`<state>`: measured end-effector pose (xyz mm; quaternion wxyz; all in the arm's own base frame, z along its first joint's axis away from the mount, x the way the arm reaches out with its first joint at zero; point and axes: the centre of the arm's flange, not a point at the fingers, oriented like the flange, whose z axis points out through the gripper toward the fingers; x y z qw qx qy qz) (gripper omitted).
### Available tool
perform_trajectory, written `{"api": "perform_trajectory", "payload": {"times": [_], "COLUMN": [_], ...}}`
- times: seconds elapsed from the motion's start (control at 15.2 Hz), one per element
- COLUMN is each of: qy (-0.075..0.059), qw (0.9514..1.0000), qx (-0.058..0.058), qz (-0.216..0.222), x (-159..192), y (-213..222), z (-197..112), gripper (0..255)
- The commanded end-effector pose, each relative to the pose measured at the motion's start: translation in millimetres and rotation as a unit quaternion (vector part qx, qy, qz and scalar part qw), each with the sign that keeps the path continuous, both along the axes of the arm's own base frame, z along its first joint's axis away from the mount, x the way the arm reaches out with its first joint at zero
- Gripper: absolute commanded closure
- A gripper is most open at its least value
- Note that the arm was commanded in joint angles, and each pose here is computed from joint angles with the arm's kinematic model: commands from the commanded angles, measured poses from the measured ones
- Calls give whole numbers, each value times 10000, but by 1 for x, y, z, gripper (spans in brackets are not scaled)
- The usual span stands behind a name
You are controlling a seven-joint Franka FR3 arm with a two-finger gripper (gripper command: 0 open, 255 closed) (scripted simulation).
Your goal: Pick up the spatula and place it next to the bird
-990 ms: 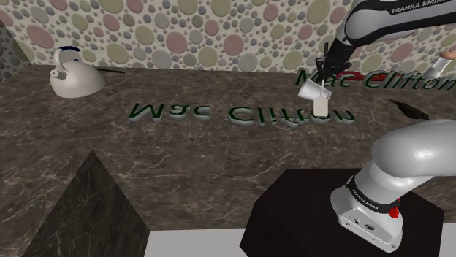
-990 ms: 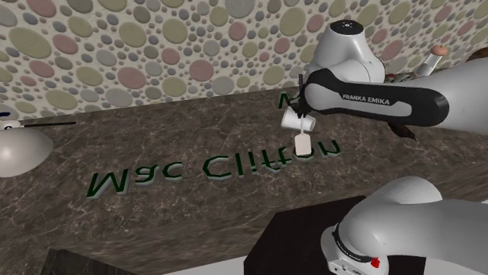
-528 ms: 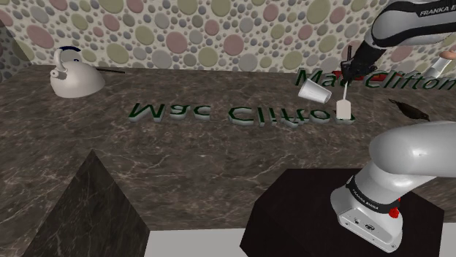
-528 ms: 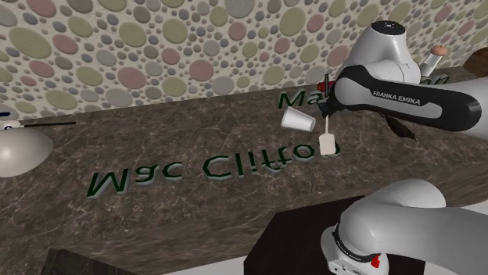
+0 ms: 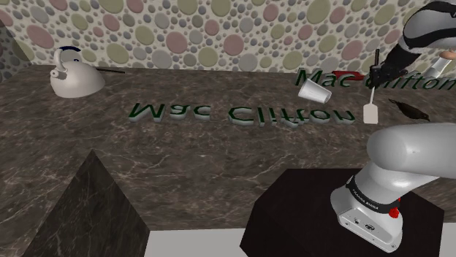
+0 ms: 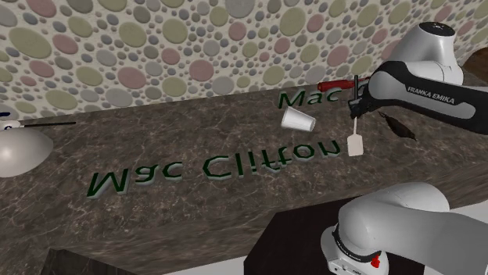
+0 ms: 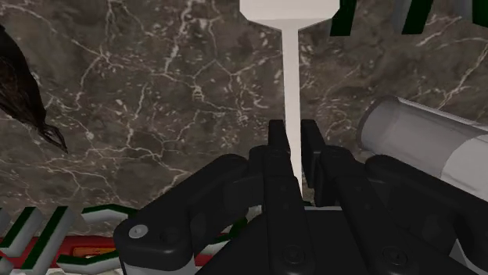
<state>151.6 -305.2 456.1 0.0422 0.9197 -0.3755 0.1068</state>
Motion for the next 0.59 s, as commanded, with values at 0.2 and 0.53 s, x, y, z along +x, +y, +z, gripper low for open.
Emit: {"api": "perform_trajectory", "payload": {"times": [0.2, 0.53], "qy": [4, 4], "qw": [10000, 10000], "qx": [-1, -1], "qz": [6, 6], "x": [-46, -46], "y": [-36, -36], "z": [-3, -30], "gripper": [255, 255]}}
